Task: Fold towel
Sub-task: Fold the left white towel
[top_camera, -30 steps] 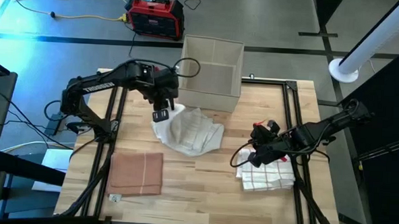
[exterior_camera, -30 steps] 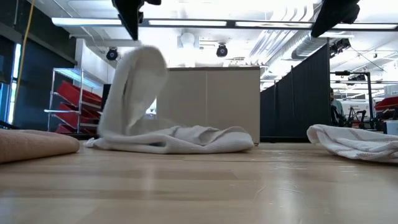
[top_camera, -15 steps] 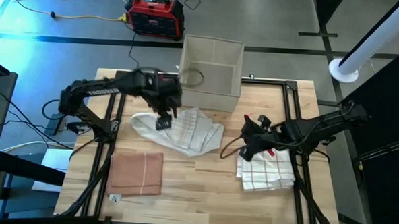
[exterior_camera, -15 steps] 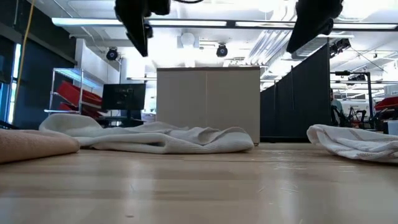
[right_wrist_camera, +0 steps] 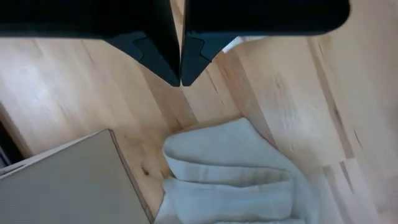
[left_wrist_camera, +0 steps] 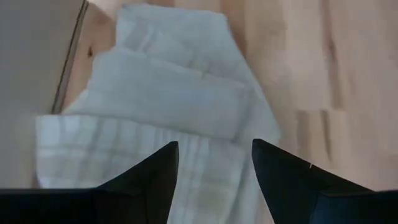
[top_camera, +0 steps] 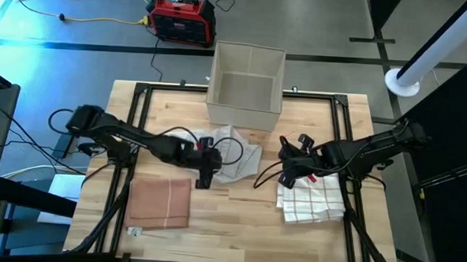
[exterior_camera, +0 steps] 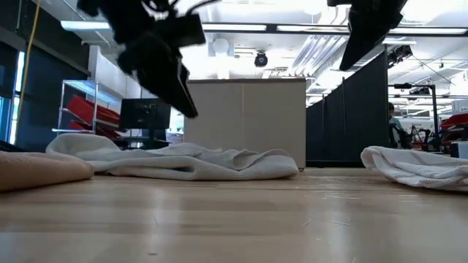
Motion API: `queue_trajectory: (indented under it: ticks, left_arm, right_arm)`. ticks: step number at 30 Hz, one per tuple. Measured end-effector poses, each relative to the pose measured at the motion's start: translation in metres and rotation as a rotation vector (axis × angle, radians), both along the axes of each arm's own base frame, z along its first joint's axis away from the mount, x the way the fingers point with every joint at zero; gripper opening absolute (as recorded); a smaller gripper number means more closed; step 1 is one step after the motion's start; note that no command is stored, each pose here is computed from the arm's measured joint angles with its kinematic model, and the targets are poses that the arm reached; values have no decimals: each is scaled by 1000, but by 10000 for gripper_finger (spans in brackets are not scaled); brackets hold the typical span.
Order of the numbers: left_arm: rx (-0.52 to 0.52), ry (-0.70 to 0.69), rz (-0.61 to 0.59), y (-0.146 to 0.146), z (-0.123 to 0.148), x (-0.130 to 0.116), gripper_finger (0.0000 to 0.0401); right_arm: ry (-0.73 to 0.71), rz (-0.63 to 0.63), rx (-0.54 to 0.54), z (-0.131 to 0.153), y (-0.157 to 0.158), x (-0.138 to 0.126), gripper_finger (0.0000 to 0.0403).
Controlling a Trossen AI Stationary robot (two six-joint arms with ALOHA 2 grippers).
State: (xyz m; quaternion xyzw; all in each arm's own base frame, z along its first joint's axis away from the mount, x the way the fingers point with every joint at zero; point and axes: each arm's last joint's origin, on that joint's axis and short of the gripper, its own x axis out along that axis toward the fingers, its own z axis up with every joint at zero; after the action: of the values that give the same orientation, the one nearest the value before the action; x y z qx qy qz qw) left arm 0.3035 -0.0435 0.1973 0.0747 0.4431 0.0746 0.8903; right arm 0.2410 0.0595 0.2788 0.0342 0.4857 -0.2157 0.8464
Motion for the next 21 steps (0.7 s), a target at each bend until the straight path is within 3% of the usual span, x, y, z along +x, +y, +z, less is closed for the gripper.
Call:
queue_trajectory:
  ticks: [11, 17, 21]
  left_arm:
    - [3, 109, 8, -6, -51, 10, 195]
    - [-27, 115, 73, -5, -54, 9, 191]
    - [-71, 122, 123, -2, -54, 8, 153]
  right_arm:
    - [51, 5, -19, -2, -2, -4, 0]
    - [60, -23, -11, -2, -2, -6, 0]
    - [60, -22, -11, -2, -2, -6, 0]
